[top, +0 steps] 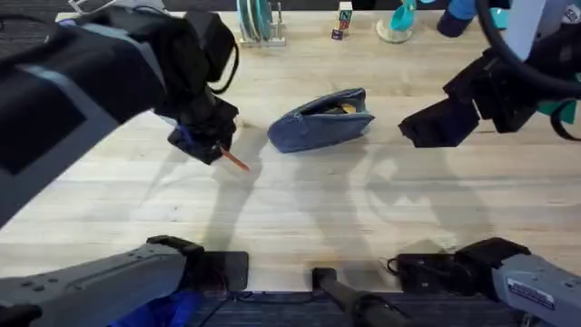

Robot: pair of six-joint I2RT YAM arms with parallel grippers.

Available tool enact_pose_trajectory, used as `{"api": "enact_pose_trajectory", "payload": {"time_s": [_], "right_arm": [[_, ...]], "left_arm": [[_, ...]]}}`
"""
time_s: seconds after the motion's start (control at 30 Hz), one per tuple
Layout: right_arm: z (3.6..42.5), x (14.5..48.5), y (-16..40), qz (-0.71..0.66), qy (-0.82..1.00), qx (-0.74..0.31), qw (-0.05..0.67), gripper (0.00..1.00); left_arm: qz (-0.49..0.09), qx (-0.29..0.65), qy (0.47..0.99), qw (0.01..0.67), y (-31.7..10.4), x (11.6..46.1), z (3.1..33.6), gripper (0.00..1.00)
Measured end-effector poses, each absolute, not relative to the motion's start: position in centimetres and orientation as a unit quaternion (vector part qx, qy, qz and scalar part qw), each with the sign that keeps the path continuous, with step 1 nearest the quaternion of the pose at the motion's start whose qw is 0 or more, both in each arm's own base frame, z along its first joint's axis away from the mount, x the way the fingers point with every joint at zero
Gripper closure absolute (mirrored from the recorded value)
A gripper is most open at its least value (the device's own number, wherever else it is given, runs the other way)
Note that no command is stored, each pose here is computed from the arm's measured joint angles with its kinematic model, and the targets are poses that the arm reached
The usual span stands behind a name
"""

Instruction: Unzip the bag, pick up the pens from the table one at a time and place them inside, then zip the bag closed.

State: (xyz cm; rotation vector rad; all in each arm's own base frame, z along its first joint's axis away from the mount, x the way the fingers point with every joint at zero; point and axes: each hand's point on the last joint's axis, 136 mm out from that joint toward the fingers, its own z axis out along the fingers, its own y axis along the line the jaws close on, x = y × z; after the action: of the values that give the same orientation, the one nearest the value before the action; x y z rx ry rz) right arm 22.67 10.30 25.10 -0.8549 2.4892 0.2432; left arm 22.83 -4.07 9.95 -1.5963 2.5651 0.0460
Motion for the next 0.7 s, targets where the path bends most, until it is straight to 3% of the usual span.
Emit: {"api": "enact_pose_trajectory", "payload": {"time_s": [0.7], "right_arm": [[25.1,22.7,10.3,0.089,0.913,-0.314,0.246,0.005]], "left_arm": [[-0.017,-0.318,0.927,0.196,-3.9,27.5,21.9,0.959]]}}
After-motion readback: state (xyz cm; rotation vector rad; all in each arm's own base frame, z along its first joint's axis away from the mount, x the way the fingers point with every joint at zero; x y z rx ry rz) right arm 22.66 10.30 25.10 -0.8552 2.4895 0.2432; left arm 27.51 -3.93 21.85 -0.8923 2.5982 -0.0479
